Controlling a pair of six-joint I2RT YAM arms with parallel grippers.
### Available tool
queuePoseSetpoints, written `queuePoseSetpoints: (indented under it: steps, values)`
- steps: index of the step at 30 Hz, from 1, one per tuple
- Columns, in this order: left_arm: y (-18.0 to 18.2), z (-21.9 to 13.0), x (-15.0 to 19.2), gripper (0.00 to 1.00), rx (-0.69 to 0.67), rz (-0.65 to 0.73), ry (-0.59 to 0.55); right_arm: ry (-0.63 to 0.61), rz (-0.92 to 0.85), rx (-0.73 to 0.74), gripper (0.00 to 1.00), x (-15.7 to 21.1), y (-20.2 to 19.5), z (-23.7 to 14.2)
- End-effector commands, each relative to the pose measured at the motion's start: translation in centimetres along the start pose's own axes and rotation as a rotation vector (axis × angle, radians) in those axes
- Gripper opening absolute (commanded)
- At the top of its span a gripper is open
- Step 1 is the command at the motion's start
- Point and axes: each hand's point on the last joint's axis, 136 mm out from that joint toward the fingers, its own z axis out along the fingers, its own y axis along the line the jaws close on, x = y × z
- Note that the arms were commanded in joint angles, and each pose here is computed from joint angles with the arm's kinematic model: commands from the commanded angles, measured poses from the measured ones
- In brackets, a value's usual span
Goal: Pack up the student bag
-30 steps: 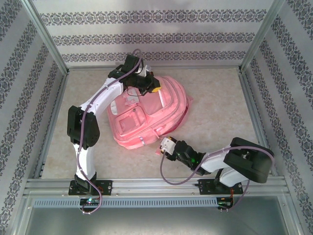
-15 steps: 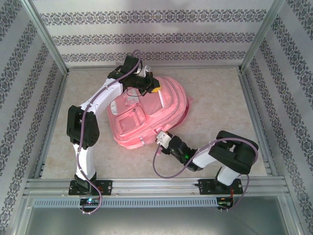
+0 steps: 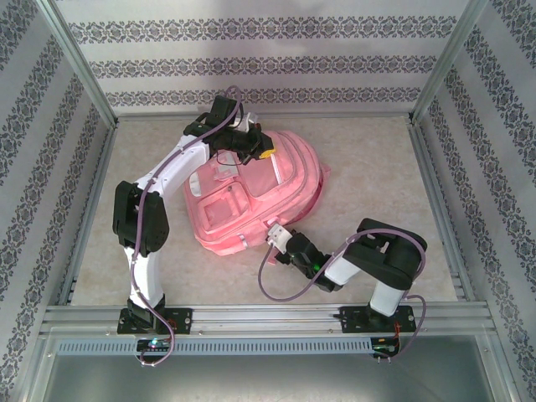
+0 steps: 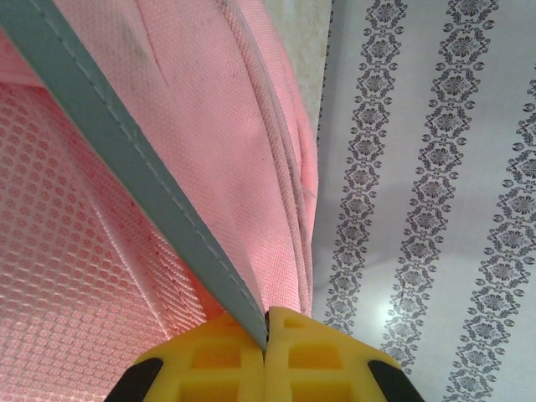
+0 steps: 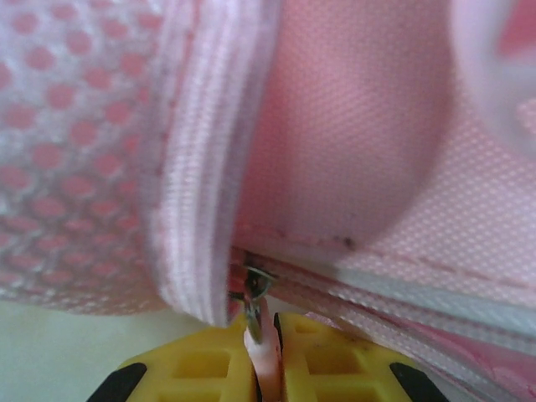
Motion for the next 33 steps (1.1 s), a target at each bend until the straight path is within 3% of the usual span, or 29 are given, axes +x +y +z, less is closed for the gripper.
queuePoseSetpoints:
  steps: [1, 5, 10, 17, 21, 28, 33]
  values:
    - [-3.3, -2.4, -0.1, 0.00, 0.084, 0.068, -0.034, -0.047, 0.062, 0.029, 0.15, -1.3, -0.9, 0.5]
    - [-3.0, -2.2, -0.2, 0.00, 0.078, 0.062, -0.036, -0.065, 0.066, 0.018, 0.13, -2.3, -0.7, 0.8]
    - [-2.3, -1.9, -0.2, 0.00, 0.063, 0.055, -0.033, -0.068, 0.070, 0.002, 0.05, -2.8, -0.5, 1.0]
    - [-1.8, -1.7, -0.2, 0.00, 0.052, 0.050, -0.032, -0.063, 0.089, 0.022, 0.18, -2.9, -0.9, 0.9]
    - [-1.6, -1.6, -0.2, 0.00, 0.050, 0.048, -0.032, -0.064, 0.096, 0.028, 0.19, -2.8, -1.0, 0.7]
    - [-1.0, -1.3, -0.1, 0.00, 0.037, 0.046, -0.029, -0.095, 0.119, 0.027, 0.00, -3.8, -1.3, 0.5]
    - [-0.2, -1.2, 0.0, 0.00, 0.014, 0.041, -0.031, -0.090, 0.120, 0.027, 0.00, -3.7, -1.4, 0.3]
